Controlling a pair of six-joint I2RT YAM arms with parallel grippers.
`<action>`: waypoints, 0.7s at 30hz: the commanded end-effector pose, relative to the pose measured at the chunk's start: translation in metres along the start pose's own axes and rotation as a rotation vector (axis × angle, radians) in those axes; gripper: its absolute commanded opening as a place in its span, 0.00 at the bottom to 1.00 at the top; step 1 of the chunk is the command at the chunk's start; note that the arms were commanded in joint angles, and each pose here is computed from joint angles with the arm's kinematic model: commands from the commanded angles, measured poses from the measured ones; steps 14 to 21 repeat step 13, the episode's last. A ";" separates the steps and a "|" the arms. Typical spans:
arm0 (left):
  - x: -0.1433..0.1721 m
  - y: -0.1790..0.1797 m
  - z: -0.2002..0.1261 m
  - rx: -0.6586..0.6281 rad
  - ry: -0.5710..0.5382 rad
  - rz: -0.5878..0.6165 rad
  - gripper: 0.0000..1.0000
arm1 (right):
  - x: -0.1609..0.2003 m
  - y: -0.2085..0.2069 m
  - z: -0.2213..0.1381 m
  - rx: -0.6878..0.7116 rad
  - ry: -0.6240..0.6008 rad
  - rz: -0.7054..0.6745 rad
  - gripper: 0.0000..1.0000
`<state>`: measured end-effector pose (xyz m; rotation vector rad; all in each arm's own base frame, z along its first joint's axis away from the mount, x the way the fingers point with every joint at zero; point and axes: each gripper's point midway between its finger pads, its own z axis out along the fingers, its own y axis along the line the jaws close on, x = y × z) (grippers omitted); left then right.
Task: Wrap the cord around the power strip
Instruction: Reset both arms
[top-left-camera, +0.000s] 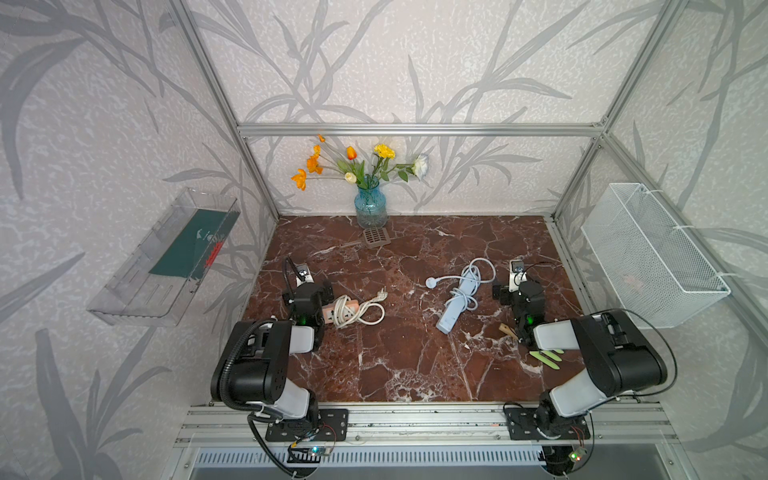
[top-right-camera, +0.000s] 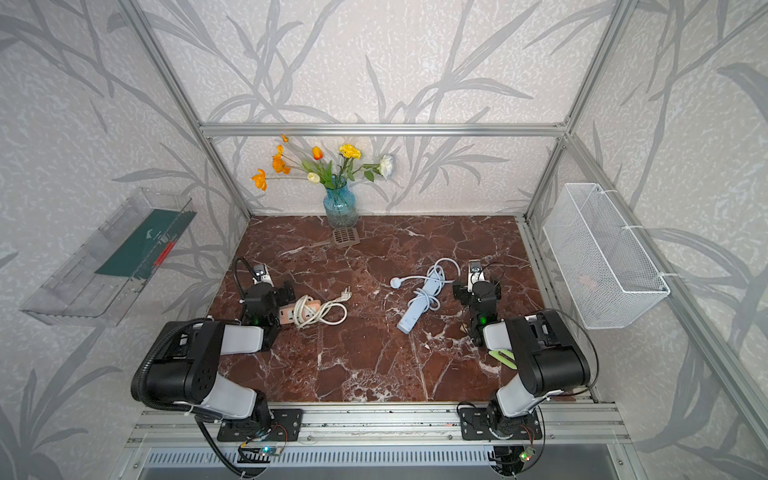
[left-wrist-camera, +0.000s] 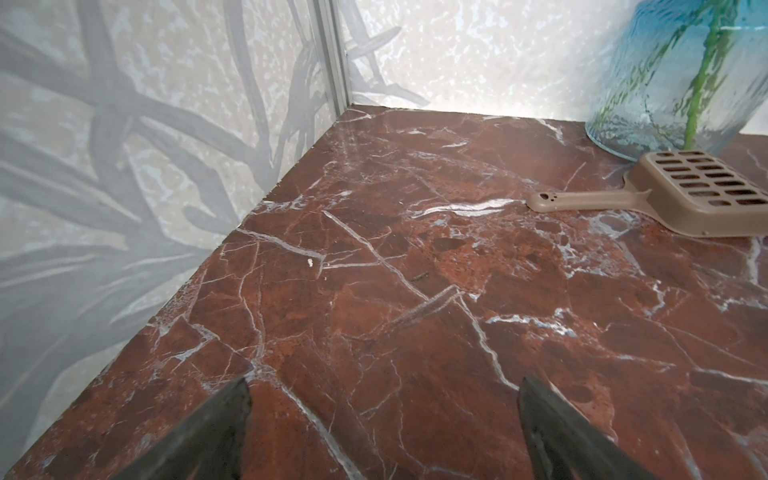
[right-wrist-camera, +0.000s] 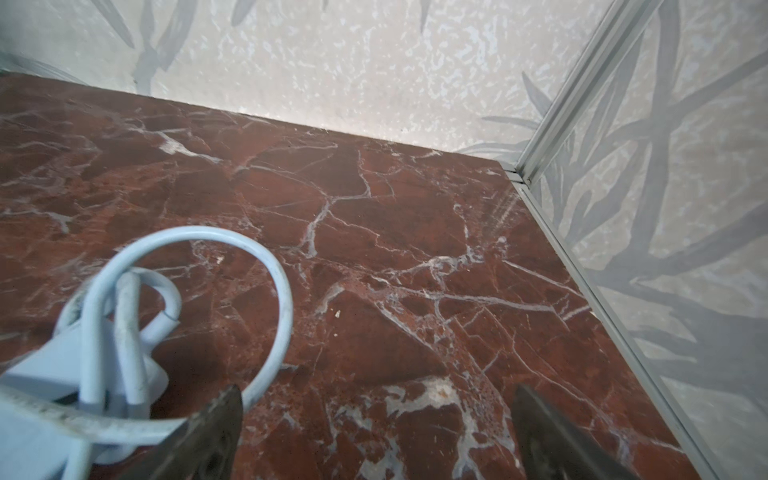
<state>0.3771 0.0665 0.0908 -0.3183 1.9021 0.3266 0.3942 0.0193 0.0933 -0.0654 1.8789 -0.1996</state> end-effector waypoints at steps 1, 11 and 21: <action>-0.008 -0.009 0.002 0.014 0.000 -0.011 0.99 | -0.002 -0.001 0.000 0.012 -0.018 0.032 0.99; -0.006 -0.027 0.003 0.113 0.018 0.031 0.99 | -0.003 -0.003 0.000 0.018 -0.023 0.035 0.99; -0.006 -0.024 0.004 0.108 0.018 0.019 0.99 | -0.003 -0.003 0.000 0.018 -0.022 0.035 0.99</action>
